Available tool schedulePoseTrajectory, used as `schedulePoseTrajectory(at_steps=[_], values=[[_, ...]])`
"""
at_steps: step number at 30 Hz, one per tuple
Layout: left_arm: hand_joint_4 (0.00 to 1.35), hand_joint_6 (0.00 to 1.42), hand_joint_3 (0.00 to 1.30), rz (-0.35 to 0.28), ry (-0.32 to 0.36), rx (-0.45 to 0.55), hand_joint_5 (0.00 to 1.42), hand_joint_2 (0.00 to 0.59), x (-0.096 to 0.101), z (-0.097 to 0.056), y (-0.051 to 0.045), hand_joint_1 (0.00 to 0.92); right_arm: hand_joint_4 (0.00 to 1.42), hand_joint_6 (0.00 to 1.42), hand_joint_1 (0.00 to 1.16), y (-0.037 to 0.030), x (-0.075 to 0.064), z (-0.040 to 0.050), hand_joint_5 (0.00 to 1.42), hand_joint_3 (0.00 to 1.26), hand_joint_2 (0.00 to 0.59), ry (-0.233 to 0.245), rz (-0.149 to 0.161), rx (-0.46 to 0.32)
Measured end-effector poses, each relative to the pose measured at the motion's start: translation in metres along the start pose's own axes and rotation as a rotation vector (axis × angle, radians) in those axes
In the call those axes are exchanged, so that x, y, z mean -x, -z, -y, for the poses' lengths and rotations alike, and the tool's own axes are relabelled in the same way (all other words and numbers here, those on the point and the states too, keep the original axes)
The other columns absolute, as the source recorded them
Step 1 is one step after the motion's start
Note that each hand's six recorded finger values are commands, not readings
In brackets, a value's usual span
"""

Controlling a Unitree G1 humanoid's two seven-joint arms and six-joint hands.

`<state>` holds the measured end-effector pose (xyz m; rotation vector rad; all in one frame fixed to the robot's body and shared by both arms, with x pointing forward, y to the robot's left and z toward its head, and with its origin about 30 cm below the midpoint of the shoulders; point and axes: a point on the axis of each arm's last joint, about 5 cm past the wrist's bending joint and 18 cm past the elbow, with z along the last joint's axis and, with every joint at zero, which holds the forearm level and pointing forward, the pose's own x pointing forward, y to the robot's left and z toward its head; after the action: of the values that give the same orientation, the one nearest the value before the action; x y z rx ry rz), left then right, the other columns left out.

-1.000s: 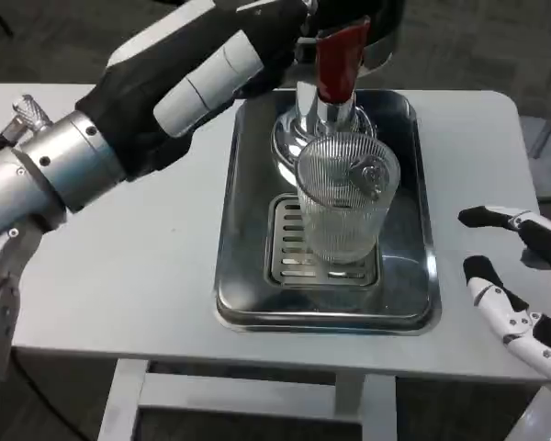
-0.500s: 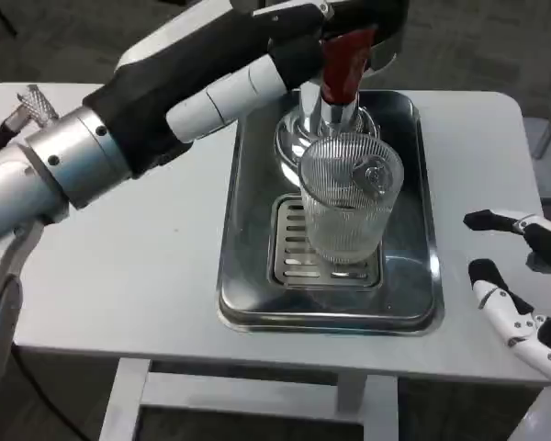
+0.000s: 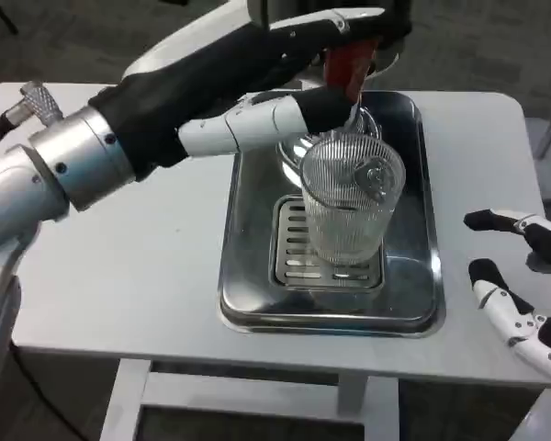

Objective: Grasp the cup under the faucet to collect the drink, then remove the cup.

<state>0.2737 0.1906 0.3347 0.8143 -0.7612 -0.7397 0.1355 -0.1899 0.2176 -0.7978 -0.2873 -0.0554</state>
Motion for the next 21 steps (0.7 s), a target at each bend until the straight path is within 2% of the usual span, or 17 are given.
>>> schedulePoseTrajectory(at_steps=[10,21], values=[[0.08,0.25,0.16,-0.008,0.031,-0.115,0.17,0.017,-0.0027,-0.0004,-0.0041,0.0,0.19,0.23,0.45,0.0002,-0.0003,0.0003,0.11,0.29,0.489,0.0,0.0,-0.011],[0.08,0.25,0.16,-0.004,0.037,-0.167,0.17,0.022,-0.0026,0.0004,-0.0026,0.0,0.19,0.23,0.45,0.0001,-0.0015,0.0005,0.11,0.29,0.489,0.003,-0.009,-0.018]])
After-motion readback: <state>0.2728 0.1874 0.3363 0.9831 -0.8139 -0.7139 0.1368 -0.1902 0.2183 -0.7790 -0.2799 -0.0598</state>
